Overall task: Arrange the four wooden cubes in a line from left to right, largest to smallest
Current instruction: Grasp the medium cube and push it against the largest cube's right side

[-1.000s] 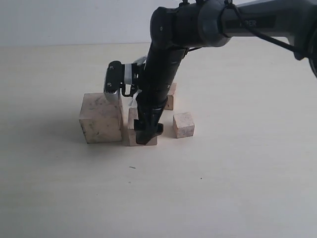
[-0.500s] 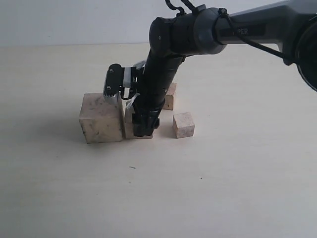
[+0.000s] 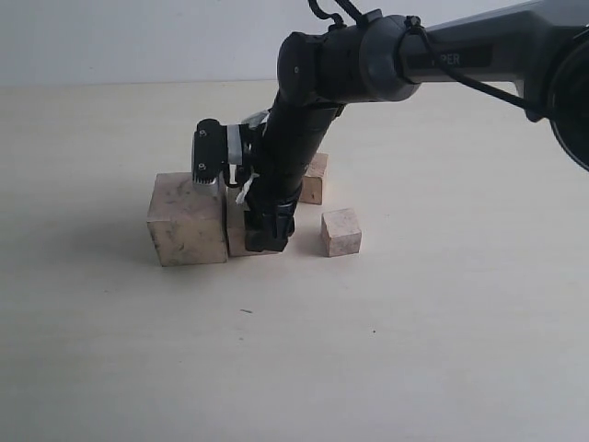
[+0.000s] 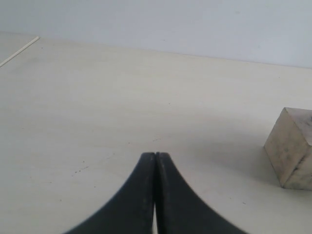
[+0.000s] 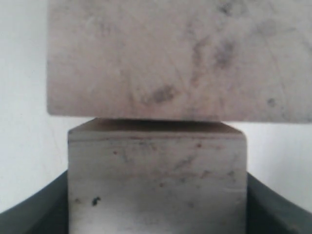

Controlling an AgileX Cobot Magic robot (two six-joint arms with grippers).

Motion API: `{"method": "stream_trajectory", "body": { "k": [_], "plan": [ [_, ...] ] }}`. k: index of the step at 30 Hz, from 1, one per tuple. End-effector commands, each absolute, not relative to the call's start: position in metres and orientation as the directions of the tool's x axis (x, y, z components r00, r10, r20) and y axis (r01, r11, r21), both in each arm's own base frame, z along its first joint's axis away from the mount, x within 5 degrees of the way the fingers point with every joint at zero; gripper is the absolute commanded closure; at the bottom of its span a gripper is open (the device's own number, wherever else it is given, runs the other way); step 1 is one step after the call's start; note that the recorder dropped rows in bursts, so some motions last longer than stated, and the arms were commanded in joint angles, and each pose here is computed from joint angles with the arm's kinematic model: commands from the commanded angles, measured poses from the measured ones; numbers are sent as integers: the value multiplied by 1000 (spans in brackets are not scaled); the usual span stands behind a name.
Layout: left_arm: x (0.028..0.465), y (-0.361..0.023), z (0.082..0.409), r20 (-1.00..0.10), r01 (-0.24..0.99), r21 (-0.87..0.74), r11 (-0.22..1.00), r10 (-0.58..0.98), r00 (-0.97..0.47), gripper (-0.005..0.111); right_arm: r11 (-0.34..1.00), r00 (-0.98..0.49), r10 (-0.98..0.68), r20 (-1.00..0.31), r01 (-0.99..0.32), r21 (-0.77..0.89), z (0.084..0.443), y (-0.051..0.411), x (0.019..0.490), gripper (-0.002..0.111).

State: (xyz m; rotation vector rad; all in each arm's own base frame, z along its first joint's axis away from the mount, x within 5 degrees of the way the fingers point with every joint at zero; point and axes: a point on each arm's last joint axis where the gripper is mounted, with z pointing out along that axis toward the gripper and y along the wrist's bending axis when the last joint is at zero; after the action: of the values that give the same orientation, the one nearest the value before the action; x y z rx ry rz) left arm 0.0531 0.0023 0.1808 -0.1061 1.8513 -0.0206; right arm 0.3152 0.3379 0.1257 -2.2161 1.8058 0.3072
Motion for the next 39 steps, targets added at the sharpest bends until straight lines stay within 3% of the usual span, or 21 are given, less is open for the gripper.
{"method": "stream_trajectory", "body": {
  "k": [1, 15, 26, 35, 39],
  "plan": [
    [53, 2, 181, -961, -60, -80, 995, -93, -260, 107, -196, 208, -919, -335, -978, -69, 124, 338, 315, 108],
    [53, 2, 181, -961, -60, -80, 995, -93, -260, 107, -178, 190, -914, -357, -982, -66, 124, 340, 315, 106],
    [53, 2, 181, -961, -60, -80, 995, -93, -260, 107, -164, 171, -911, -376, -985, -50, 125, 341, 314, 76],
    [53, 2, 181, -961, -60, -80, 995, -93, -260, 107, -151, 155, -907, -392, -988, -40, 126, 342, 313, 44],
    [53, 2, 181, -961, -60, -80, 995, -93, -260, 107, -148, 155, -906, -395, -988, -48, 126, 343, 314, 36]
  ]
}}
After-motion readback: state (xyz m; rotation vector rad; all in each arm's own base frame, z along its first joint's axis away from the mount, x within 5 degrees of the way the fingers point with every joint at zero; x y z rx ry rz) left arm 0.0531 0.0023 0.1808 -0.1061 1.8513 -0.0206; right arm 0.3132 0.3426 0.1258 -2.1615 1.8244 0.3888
